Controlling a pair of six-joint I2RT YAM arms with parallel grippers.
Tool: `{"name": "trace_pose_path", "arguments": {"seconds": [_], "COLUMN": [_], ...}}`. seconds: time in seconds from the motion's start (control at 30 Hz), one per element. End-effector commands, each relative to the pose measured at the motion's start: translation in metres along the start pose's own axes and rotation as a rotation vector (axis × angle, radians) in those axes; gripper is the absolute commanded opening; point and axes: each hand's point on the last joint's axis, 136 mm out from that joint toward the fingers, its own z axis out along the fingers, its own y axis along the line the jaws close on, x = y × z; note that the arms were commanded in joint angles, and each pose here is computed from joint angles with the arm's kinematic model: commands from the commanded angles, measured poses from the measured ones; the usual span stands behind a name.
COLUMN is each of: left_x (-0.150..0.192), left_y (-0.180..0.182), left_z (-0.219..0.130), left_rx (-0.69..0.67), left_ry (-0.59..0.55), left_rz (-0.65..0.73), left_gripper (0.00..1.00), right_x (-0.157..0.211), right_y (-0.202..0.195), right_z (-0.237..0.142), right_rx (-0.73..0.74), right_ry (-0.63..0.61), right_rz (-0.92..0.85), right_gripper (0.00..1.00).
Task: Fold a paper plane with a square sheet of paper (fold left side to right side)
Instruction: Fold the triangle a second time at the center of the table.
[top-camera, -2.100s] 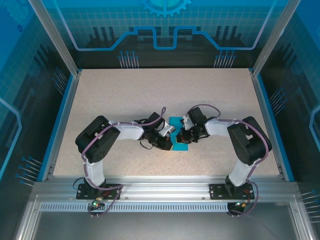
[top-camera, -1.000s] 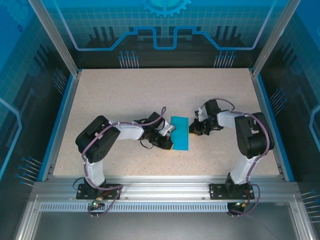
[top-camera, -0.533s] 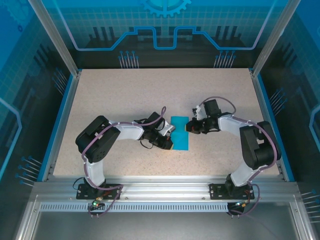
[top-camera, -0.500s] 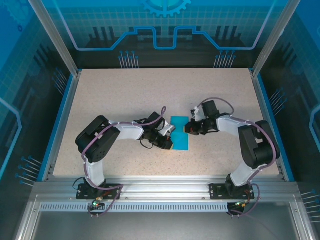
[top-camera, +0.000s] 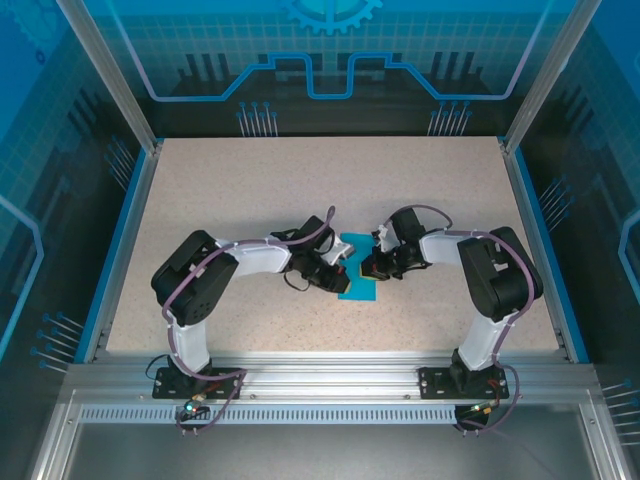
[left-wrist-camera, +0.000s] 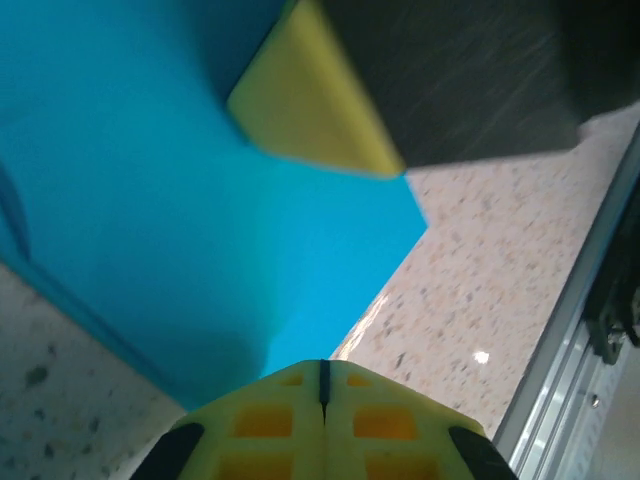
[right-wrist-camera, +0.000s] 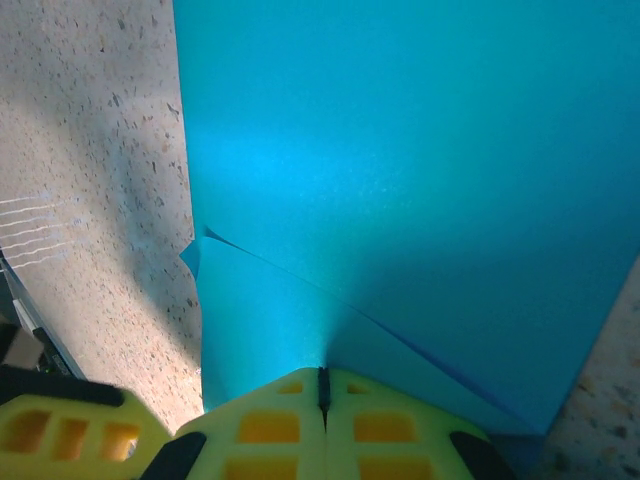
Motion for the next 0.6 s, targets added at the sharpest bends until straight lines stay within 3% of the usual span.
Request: {"name": "trace_pose_path", "arguments": {"seconds": [0.0,0.57], "left_x": [-0.008,0.021], "left_y": [-0.011,0.021], "left_z": [0.004,0.02], "left_rx": [0.034,-0.059], "left_ry": [0.024,0.105], "left_rz": [0.034,-0.016], "left_gripper": [0.0,0.0], "right_x": [0.009,0.011], "right_y": [-0.016,-0.021], "right_z": [0.006,0.004], "right_rx": [0.06,0.103], "right_ry": [0.039,0.057], "right_rz": [0.036,0.034], "right_gripper": [0.0,0.0]}}
